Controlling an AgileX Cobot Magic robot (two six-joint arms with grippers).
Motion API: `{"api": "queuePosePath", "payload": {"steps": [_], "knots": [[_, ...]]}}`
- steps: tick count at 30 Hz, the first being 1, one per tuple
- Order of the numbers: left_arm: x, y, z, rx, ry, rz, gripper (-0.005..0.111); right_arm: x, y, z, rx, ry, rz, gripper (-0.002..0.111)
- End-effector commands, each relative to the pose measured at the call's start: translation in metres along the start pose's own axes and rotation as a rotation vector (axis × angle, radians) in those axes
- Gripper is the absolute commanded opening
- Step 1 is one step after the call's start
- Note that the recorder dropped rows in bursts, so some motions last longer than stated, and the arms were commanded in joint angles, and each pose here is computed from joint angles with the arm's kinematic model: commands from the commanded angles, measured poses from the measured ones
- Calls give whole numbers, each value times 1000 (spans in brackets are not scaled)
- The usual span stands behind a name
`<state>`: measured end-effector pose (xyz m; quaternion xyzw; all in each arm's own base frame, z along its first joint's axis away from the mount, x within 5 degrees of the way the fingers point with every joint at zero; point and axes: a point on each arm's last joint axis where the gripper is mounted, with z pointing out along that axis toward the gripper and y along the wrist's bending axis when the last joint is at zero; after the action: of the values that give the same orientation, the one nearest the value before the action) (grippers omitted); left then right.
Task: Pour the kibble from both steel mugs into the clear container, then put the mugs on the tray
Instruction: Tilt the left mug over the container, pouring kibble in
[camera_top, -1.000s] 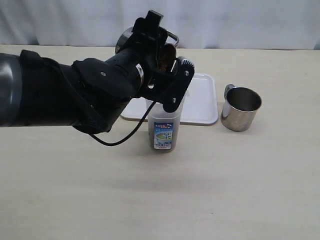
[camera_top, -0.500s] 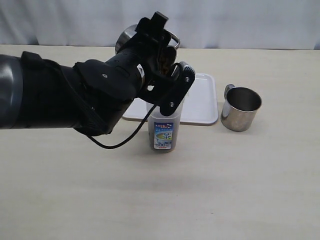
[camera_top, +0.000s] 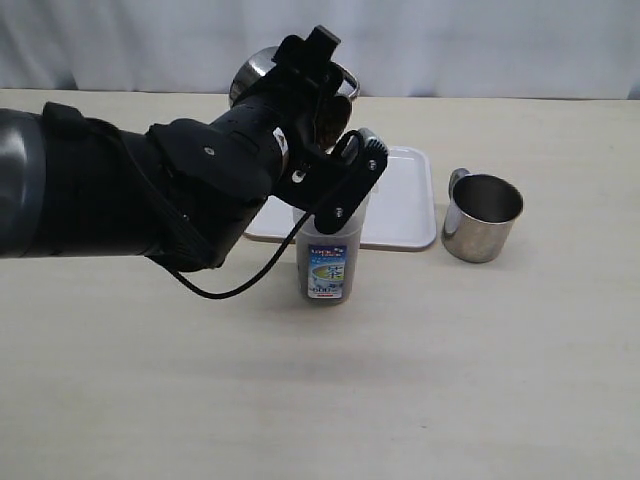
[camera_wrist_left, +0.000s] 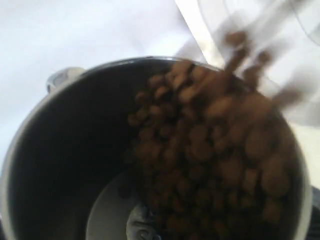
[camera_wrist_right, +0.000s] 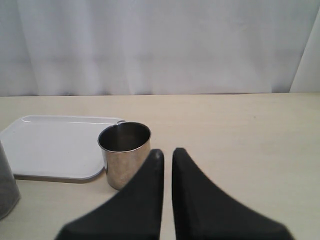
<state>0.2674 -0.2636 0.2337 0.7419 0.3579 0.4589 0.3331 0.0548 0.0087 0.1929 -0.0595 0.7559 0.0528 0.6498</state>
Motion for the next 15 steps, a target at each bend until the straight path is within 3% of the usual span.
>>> {"api": "queuePosePath", "payload": {"steps": [1, 9, 15], "knots": [[1, 11, -3, -39, 14, 5, 0, 1, 0, 0, -3, -1, -6, 5], [0, 21, -3, -63, -13, -2, 0, 1, 0, 0, -3, -1, -6, 5], [1, 21, -3, -64, -8, 73, 0, 1, 0, 0, -3, -1, -6, 5]]}}
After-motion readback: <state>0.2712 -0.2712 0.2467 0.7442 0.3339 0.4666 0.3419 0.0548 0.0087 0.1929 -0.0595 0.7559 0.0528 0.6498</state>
